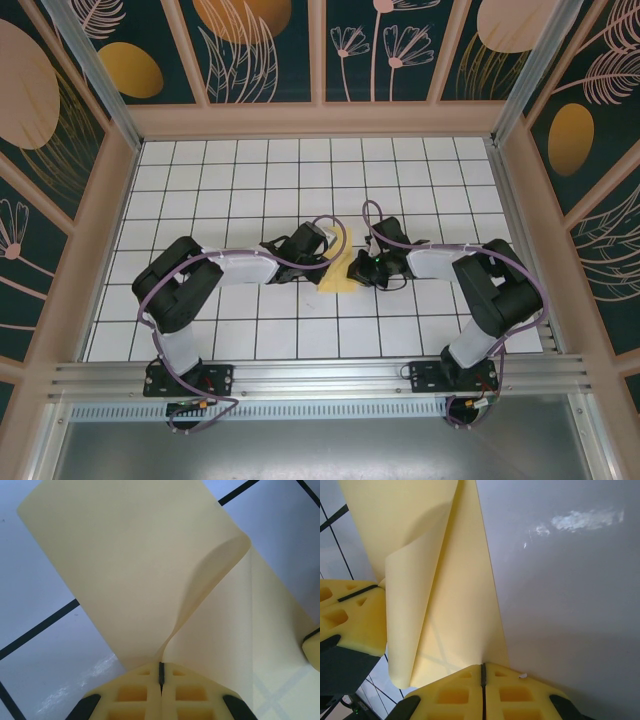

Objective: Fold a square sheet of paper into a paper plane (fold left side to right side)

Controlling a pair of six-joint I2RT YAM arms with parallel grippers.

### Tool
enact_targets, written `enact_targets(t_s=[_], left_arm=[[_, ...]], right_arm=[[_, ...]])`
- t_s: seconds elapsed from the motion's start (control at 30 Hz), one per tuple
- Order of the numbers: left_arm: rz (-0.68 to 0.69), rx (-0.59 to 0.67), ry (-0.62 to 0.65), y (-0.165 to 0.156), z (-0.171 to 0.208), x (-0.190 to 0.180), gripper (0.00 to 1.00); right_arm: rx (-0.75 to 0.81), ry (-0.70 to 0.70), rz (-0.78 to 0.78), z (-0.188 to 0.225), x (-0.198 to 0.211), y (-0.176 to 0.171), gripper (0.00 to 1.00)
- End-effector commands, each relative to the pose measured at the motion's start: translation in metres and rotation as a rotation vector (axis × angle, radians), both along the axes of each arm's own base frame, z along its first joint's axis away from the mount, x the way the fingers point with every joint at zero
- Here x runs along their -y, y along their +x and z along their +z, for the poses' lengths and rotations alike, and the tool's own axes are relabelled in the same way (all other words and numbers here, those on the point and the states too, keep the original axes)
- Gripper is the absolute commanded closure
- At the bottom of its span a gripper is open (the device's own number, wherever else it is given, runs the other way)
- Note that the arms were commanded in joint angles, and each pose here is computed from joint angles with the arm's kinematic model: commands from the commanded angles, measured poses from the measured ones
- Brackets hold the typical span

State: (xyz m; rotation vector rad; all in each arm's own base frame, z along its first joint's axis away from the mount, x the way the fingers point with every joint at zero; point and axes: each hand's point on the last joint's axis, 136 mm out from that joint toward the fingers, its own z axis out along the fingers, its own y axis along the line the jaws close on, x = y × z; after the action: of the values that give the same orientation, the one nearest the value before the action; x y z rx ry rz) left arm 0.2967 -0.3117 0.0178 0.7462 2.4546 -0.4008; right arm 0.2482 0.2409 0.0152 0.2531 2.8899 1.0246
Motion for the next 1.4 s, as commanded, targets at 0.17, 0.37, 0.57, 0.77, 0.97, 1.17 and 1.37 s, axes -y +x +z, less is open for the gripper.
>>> enact_targets(t_s=[0.17, 0.37, 0.57, 0.77, 0.97, 1.17, 1.37], left_arm=[[-0.005, 0.059, -0.042, 0.014, 0.020, 0.009, 1.00], [-0.015, 0.047, -0.053, 0.012, 0.017, 0.012, 1.00], [-0.021, 0.043, -0.066, 0.011, 0.017, 0.014, 1.00], [-0.023, 0.027, -0.050, 0.009, 0.009, 0.013, 1.00], [-0.011, 0.027, -0.025, 0.006, 0.005, 0.004, 1.00], [-0.007, 0.034, -0.019, 0.004, 0.008, -0.001, 1.00], [-0.005, 0.034, -0.019, 0.004, 0.008, -0.001, 1.00]], right_arm=[[-0.061, -0.075, 0.008, -0.020, 0.010, -0.014, 0.90], [-0.061, -0.075, 0.009, -0.020, 0.010, -0.014, 0.90], [-0.065, -0.078, 0.009, -0.021, 0.010, -0.014, 0.90], [-0.065, -0.078, 0.011, -0.021, 0.010, -0.014, 0.90], [-0.065, -0.079, 0.012, -0.021, 0.010, -0.013, 0.90], [-0.065, -0.078, 0.016, -0.021, 0.009, -0.013, 0.90], [-0.068, -0.081, 0.014, -0.022, 0.010, -0.014, 0.90]])
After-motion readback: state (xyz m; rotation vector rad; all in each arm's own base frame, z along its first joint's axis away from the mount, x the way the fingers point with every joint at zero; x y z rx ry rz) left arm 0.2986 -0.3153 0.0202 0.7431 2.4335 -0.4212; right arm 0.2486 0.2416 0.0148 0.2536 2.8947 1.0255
